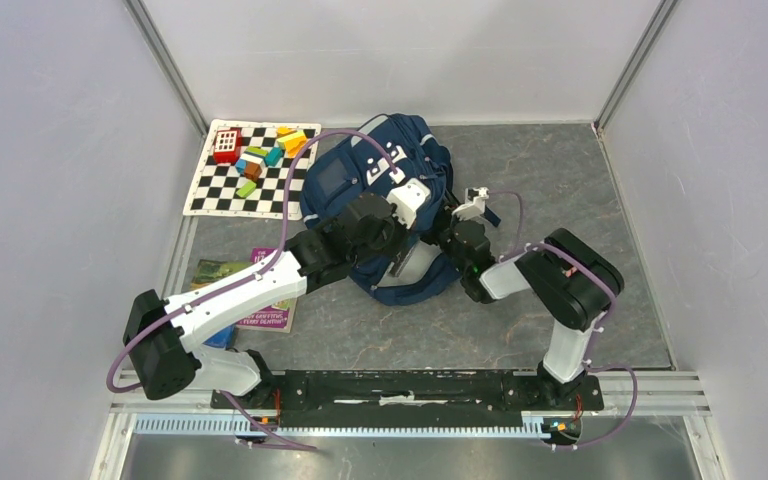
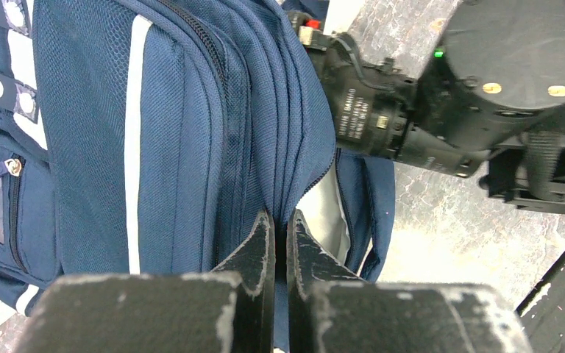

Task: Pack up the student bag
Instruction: Place the book in the student bag, then pick up the book from the center of the board.

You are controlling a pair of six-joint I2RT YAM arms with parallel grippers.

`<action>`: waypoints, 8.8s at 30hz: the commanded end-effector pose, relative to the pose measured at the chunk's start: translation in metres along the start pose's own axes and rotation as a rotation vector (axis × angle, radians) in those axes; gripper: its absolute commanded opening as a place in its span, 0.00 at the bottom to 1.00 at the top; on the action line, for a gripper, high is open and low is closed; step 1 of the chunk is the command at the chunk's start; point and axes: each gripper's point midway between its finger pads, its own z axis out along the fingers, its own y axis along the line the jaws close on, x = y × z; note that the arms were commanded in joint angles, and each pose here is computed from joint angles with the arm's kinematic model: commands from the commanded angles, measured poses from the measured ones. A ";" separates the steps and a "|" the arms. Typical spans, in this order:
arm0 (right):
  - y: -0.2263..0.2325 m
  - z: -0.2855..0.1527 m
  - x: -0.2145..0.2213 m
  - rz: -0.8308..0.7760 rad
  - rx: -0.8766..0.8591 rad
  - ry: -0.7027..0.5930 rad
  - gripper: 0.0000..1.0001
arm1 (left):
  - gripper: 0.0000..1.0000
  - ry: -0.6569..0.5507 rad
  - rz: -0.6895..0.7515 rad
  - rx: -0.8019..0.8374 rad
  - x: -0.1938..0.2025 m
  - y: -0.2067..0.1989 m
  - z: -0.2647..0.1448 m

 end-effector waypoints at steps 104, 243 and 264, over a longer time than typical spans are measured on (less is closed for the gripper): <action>0.003 -0.232 -0.166 -0.602 0.300 -0.372 0.98 | 0.02 0.527 -0.672 -0.686 0.225 0.160 -0.094; 0.077 -0.103 0.059 -0.607 -0.119 0.226 0.00 | 0.97 -0.160 -0.656 -0.045 0.038 0.076 -0.078; 0.005 -0.160 -0.164 -0.817 0.371 -0.053 0.00 | 1.00 0.243 0.148 0.157 0.070 -0.028 -0.007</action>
